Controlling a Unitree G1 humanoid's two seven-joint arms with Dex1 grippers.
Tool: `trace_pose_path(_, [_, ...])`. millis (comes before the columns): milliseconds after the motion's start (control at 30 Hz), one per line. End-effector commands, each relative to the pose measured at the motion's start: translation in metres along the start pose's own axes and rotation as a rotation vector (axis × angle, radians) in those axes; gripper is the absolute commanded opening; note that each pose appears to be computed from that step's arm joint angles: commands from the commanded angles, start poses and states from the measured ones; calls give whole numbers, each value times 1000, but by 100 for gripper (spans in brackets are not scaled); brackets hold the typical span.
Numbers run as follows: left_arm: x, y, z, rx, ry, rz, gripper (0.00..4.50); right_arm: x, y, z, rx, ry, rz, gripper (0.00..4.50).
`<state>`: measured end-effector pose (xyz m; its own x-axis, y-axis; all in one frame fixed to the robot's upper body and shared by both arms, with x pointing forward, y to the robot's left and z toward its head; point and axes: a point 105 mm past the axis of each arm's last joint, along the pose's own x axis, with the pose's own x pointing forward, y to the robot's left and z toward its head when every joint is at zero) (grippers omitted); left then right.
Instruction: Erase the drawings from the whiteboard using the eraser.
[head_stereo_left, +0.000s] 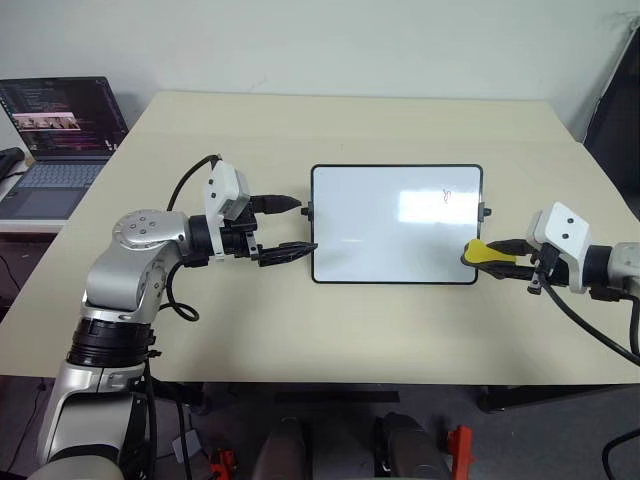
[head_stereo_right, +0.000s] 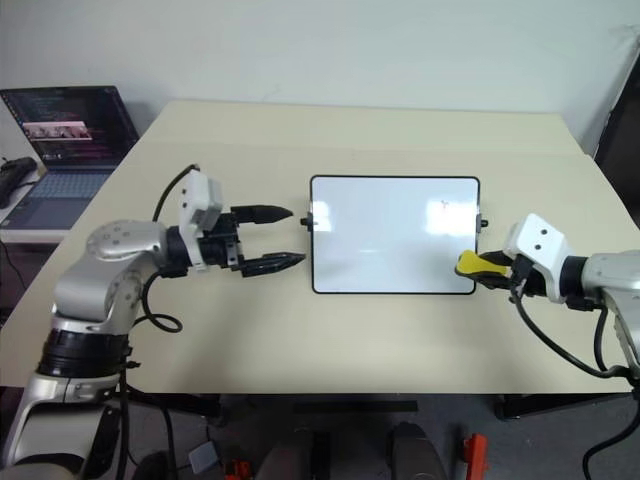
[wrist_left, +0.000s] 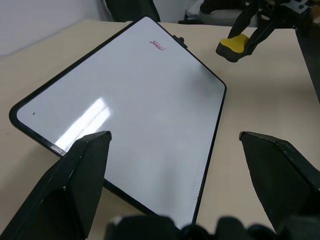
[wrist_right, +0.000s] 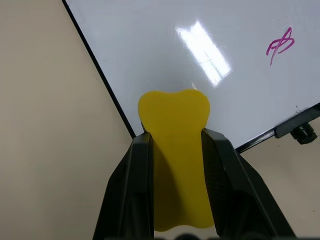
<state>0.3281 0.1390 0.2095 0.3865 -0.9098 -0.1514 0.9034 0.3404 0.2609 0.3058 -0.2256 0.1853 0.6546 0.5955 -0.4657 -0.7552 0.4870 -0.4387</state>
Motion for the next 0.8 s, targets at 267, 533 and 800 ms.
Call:
trace_pose_path(267, [-6,-1,12,41,-11,17,450,-7,-20,15,-58,-39,-61,100])
trace_pose_path(533, [-6,-2,12,39,-11,21,450,-4,-19,17,-57,-51,-56,100])
trace_pose_path(800, [-5,-1,13,39,-17,17,450,2,-33,35,-61,-140,-162,100])
